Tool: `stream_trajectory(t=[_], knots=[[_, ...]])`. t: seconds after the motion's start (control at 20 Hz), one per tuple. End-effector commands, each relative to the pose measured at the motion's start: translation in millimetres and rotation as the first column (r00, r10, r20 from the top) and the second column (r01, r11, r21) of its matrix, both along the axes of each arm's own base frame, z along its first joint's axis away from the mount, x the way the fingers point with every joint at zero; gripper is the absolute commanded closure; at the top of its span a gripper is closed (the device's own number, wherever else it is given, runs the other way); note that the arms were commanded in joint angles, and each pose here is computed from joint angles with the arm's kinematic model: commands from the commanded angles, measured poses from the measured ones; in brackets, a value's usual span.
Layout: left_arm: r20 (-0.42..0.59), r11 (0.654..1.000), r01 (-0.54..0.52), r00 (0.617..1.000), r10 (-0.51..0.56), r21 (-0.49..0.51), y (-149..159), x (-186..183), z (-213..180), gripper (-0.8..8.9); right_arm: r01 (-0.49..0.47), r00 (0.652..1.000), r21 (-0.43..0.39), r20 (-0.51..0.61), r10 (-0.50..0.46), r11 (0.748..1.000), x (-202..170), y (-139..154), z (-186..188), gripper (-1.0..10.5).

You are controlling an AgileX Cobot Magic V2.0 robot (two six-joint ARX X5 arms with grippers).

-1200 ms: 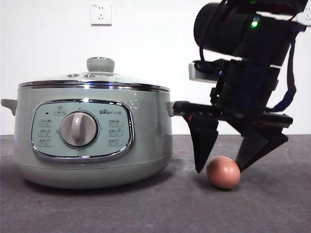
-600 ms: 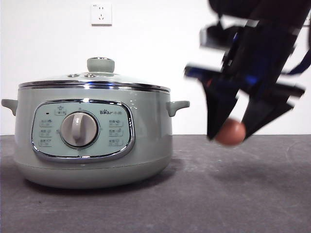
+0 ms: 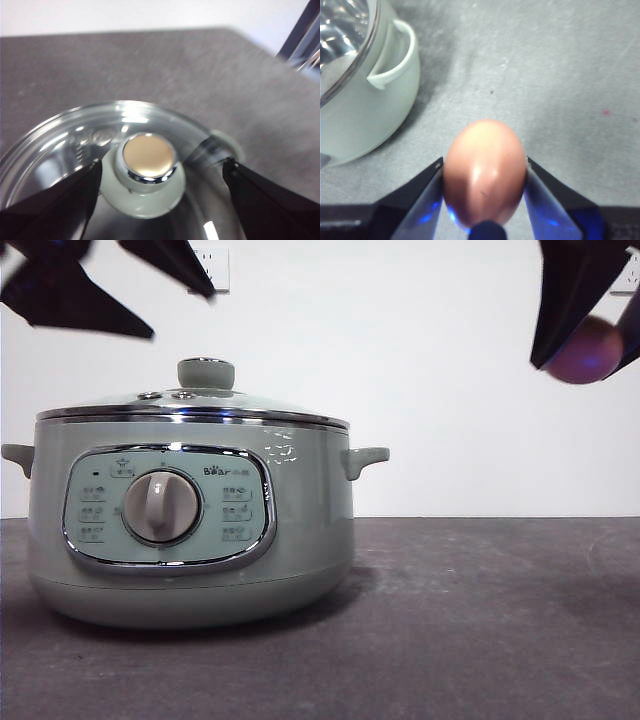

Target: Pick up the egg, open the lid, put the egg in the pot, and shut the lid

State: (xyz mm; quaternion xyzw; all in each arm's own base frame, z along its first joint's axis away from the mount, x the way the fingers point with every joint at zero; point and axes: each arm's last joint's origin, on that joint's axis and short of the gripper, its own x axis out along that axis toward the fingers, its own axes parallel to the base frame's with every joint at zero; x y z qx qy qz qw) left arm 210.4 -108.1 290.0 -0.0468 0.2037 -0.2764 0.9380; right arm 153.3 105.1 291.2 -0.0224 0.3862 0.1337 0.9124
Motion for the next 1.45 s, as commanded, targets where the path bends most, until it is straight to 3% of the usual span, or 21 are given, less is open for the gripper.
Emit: stream_trajectory(t=[0.05, 0.35, 0.7, 1.05, 1.25, 1.45], knots=[[0.037, 0.994, -0.016, 0.999, 0.012, 0.112, -13.8, 12.9, 3.4, 4.04, 0.000, 1.000, -0.006, 0.003, 0.000, 1.000, -2.9, -2.1, 1.7, 9.5], [-0.054, 0.977, -0.005, 0.998, 0.017, 0.211, -33.1, 47.3, 1.6, 4.04, 0.007, 0.999, -0.024, -0.035, -0.008, 1.000, -5.8, -4.3, -0.9, 9.5], [-0.138, 0.966, 0.023, 0.990, 0.013, 0.259, -37.1, 50.2, -13.9, 4.19, 0.008, 0.999, -0.025, -0.033, -0.009, 1.000, -5.8, -4.3, -0.8, 9.5], [-0.081, 0.973, 0.009, 0.997, 0.010, 0.229, -38.8, 53.3, -8.5, 8.15, 0.014, 0.999, -0.016, -0.030, -0.015, 1.000, -5.4, -4.0, -0.4, 9.5], [-0.067, 0.974, 0.007, 0.998, 0.008, 0.225, -38.8, 53.6, -5.4, 8.22, 0.013, 1.000, -0.002, -0.013, -0.013, 1.000, -4.2, -3.0, 1.0, 9.5], [0.003, 0.982, -0.009, 1.000, 0.009, 0.189, -36.7, 49.8, 25.1, 8.22, -0.021, 0.999, 0.073, 0.044, 0.018, 0.997, 0.1, 1.9, 7.2, 9.5]])
